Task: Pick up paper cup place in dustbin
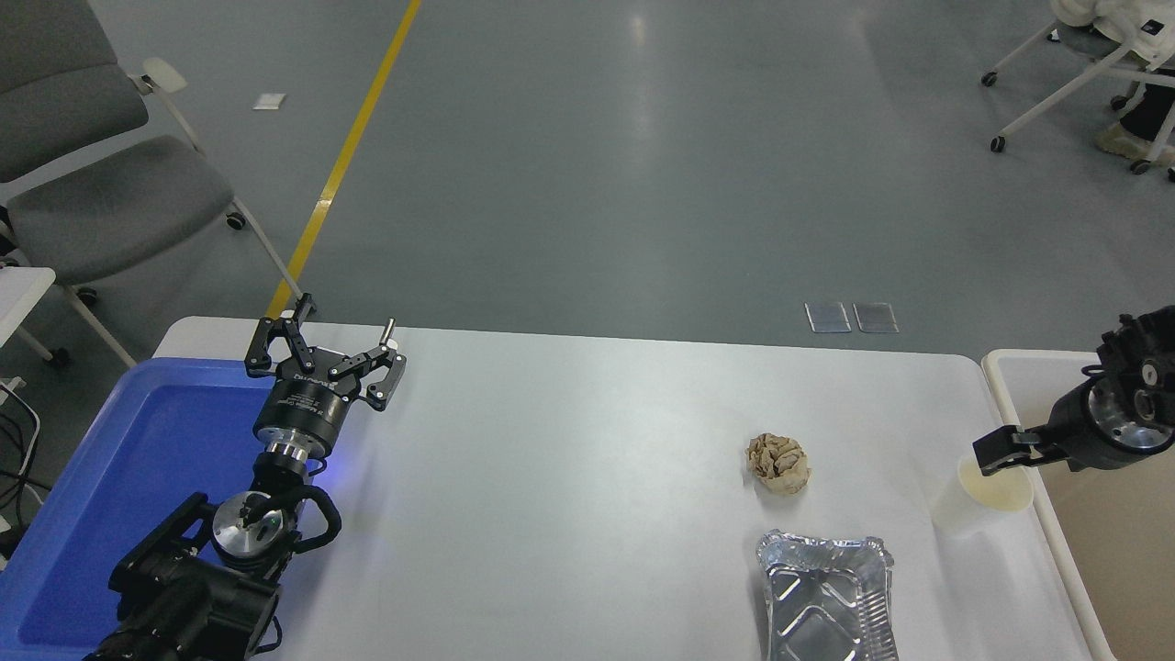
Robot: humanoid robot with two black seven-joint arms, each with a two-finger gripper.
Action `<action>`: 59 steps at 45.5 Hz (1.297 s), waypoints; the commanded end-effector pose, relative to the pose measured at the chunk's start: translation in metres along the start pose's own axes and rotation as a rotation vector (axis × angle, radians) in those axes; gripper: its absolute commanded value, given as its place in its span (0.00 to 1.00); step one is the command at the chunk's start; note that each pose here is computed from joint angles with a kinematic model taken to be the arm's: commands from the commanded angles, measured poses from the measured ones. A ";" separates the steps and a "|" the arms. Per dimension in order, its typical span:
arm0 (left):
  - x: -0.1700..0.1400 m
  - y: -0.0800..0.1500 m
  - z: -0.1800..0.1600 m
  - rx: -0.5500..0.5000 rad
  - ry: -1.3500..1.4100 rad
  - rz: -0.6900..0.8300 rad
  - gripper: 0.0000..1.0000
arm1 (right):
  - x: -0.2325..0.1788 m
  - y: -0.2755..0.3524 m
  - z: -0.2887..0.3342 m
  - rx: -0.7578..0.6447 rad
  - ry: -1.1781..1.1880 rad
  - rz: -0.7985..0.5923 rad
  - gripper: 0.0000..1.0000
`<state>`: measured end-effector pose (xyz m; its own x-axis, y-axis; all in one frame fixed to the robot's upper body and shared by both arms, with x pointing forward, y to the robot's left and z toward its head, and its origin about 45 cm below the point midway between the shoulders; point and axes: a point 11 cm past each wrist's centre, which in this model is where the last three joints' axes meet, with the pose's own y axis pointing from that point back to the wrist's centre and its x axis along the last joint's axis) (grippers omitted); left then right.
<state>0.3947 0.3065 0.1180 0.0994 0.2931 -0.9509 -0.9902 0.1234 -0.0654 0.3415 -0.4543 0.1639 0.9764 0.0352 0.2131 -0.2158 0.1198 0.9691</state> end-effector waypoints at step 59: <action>0.000 0.000 0.000 0.001 -0.001 0.001 0.99 | 0.011 0.005 -0.004 0.095 -0.043 0.033 0.00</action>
<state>0.3947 0.3065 0.1179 0.0989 0.2933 -0.9509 -0.9902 0.1235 -0.0649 0.3377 -0.4528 0.1442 0.9729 0.0450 0.2268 -0.2296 0.0706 0.9707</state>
